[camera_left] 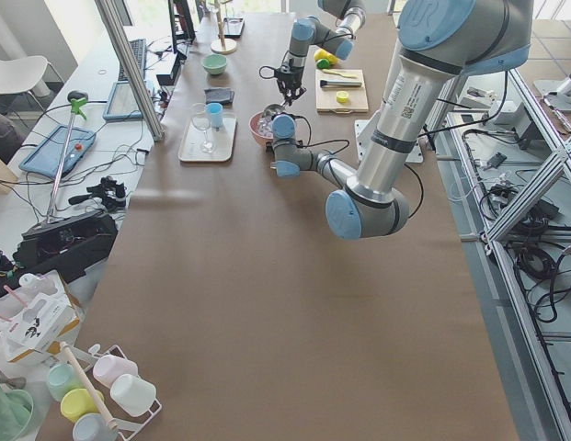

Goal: Put ice in cup with scoop
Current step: 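Lift the ice-filled scoop out of the bowl toward the blue cup, then tip the scoop over the blue cup with the right gripper while the left arm withdraws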

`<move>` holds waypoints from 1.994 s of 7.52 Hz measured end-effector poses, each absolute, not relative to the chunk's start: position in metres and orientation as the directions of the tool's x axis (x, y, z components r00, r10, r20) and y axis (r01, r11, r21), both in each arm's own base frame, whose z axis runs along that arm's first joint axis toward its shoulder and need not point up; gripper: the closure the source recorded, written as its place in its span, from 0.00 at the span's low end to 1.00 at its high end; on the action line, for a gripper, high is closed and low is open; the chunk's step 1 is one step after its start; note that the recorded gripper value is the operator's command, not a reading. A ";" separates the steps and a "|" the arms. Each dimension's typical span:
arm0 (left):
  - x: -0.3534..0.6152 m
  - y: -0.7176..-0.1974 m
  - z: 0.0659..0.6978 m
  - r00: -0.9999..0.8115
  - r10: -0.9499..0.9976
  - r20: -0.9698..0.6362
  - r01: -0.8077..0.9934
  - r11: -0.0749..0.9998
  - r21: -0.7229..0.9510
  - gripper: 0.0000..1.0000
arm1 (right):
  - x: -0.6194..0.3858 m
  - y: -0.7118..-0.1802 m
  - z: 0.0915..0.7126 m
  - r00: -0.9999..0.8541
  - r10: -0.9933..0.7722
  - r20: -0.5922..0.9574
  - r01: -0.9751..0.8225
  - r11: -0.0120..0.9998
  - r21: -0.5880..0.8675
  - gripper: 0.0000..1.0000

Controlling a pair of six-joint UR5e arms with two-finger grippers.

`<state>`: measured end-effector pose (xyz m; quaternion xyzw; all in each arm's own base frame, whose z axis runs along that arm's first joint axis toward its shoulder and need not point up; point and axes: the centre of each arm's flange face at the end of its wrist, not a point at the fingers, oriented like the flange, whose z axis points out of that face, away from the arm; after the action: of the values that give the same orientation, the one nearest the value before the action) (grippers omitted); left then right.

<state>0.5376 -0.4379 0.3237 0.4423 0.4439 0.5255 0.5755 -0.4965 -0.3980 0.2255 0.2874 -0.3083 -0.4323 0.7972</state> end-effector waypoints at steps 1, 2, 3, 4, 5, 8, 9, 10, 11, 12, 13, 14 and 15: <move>0.537 -0.438 0.324 0.053 0.998 -0.046 -0.212 0.057 0.976 0.01 | -0.495 -0.397 0.228 0.438 -0.862 0.257 0.495 0.470 0.731 1.00; 0.537 -0.438 0.324 0.052 0.998 -0.046 -0.212 0.056 0.976 0.01 | -0.493 -0.394 0.231 0.431 -0.858 0.280 0.473 0.479 0.739 1.00; 0.537 -0.438 0.325 0.052 0.998 -0.047 -0.212 0.057 0.976 0.01 | -0.489 -0.390 0.237 0.421 -0.851 0.315 0.442 0.495 0.748 1.00; 0.536 -0.438 0.326 0.052 0.998 -0.047 -0.212 0.057 0.976 0.01 | -0.484 -0.386 0.241 0.418 -0.838 0.351 0.411 0.519 0.749 1.00; 0.536 -0.437 0.328 0.052 0.998 -0.047 -0.213 0.057 0.975 0.01 | -0.479 -0.382 0.242 0.420 -0.818 0.393 0.381 0.552 0.742 1.00; 0.532 -0.436 0.335 0.050 0.998 -0.046 -0.210 0.056 0.976 0.01 | -0.442 -0.398 0.242 0.435 -0.716 0.546 0.297 0.687 0.664 1.00; 0.530 -0.436 0.337 0.050 0.998 -0.044 -0.210 0.054 0.976 0.01 | -0.422 -0.417 0.247 0.446 -0.661 0.603 0.273 0.742 0.612 1.00; 0.527 -0.437 0.341 0.052 0.998 -0.042 -0.213 0.052 0.976 0.01 | -0.404 -0.437 0.253 0.470 -0.609 0.640 0.259 0.788 0.559 1.00; 0.521 -0.439 0.347 0.058 0.997 -0.041 -0.215 0.053 0.975 0.01 | -0.392 -0.459 0.259 0.503 -0.565 0.654 0.252 0.820 0.514 1.00; 0.516 -0.442 0.351 0.063 0.997 -0.042 -0.217 0.055 0.975 0.01 | -0.384 -0.479 0.260 0.526 -0.534 0.662 0.260 0.842 0.472 1.00; 0.511 -0.446 0.354 0.068 0.997 -0.045 -0.220 0.059 0.974 0.01 | -0.377 -0.499 0.254 0.541 -0.521 0.661 0.279 0.852 0.443 1.00; 0.502 -0.453 0.357 0.073 0.996 -0.052 -0.225 0.067 0.972 0.01 | -0.374 -0.518 0.246 0.553 -0.522 0.649 0.308 0.852 0.424 1.00; 0.494 -0.458 0.355 0.076 0.995 -0.066 -0.235 0.082 0.969 0.01 | -0.371 -0.539 0.238 0.562 -0.525 0.639 0.332 0.851 0.407 1.00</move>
<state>0.4938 -0.4584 0.3552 0.4342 0.4376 0.5203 0.5910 -0.3714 -0.5386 0.2382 0.1210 -0.3988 -0.2450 0.8754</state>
